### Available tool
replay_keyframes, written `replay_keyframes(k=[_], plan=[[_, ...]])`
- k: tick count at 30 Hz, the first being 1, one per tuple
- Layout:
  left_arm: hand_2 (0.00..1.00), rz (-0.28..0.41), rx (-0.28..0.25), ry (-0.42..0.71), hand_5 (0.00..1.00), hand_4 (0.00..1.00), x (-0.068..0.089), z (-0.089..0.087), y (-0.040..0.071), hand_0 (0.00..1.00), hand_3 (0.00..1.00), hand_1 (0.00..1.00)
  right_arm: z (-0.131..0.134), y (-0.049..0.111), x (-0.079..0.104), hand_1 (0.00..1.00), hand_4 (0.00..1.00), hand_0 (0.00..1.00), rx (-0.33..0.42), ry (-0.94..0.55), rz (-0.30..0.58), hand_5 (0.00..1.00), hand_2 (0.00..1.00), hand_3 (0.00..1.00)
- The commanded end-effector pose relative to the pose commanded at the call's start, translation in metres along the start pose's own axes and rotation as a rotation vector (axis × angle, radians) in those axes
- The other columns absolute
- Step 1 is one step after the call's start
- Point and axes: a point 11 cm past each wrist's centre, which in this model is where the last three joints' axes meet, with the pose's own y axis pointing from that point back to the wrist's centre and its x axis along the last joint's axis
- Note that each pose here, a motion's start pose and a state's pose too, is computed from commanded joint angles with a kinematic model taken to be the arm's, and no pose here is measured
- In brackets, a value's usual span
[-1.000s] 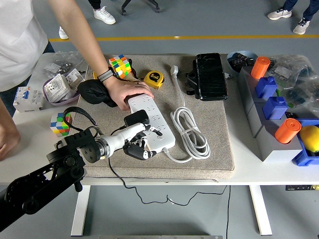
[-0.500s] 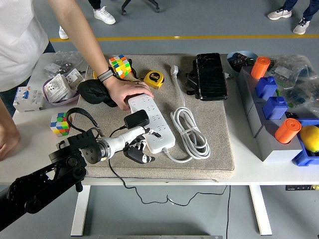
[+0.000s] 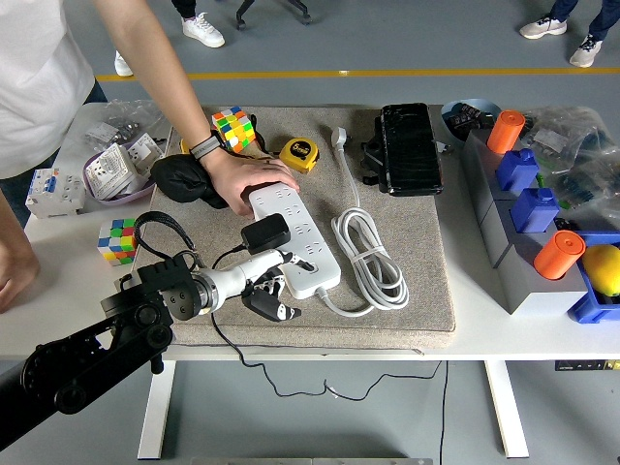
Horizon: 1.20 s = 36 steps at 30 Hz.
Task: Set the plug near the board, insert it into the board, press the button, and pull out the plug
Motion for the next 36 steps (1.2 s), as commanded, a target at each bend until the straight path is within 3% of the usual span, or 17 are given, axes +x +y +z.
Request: replay_keyframes(k=[8, 12, 20, 22, 23, 29, 30, 35, 36], plan=[[0.152, -0.006, 0.005, -0.009, 0.002, 0.776, -0.001, 0.0, -0.001, 0.047, 0.865, 0.076, 0.001, 0.0, 0.0, 0.646, 0.776, 0.595, -0.001, -0.001, -0.001, 0.492, 0.575, 0.492], [0.155, 0.0, -0.017, 0.006, 0.002, 0.781, -0.001, 0.003, 0.0, 0.048, 0.861, 0.078, 0.003, 0.0, 0.0, 0.646, 0.777, 0.595, -0.003, -0.004, 0.0, 0.492, 0.576, 0.492], [0.169, 0.073, -0.145, 0.069, 0.002, 0.751, 0.013, 0.02, 0.006, 0.052, 0.857, 0.086, 0.002, 0.0, 0.0, 0.646, 0.777, 0.595, 0.0, -0.009, 0.001, 0.492, 0.576, 0.492], [0.169, 0.102, -0.188, 0.1, 0.002, 0.751, 0.016, 0.022, 0.007, 0.052, 0.857, 0.086, 0.003, 0.0, 0.0, 0.646, 0.777, 0.595, -0.003, -0.011, 0.0, 0.492, 0.576, 0.492], [0.231, 0.118, -0.209, 0.116, 0.071, 0.743, 0.017, 0.023, 0.007, 0.136, 0.767, 0.114, 0.003, 0.0, -0.001, 0.646, 0.776, 0.595, -0.003, -0.012, 0.0, 0.492, 0.575, 0.492], [0.231, 0.244, -0.328, 0.24, 0.071, 0.743, 0.03, 0.025, 0.011, 0.136, 0.767, 0.114, 0.003, 0.0, -0.001, 0.646, 0.776, 0.595, -0.002, -0.012, -0.002, 0.492, 0.575, 0.492], [0.349, 0.266, -0.344, 0.253, 0.145, 0.777, 0.032, 0.025, 0.012, 0.176, 0.675, 0.199, 0.003, 0.0, -0.001, 0.645, 0.777, 0.595, -0.002, -0.011, -0.001, 0.492, 0.576, 0.492], [0.349, 0.34, -0.383, 0.254, 0.145, 0.777, 0.042, 0.022, 0.014, 0.176, 0.675, 0.199, 0.003, 0.0, -0.001, 0.645, 0.777, 0.595, -0.002, -0.012, 0.0, 0.492, 0.576, 0.492], [0.546, 0.351, -0.388, 0.244, 0.239, 0.905, 0.043, 0.022, 0.014, 0.367, 0.618, 0.498, 0.003, 0.0, -0.001, 0.646, 0.777, 0.594, -0.002, -0.012, 0.0, 0.491, 0.575, 0.492]])
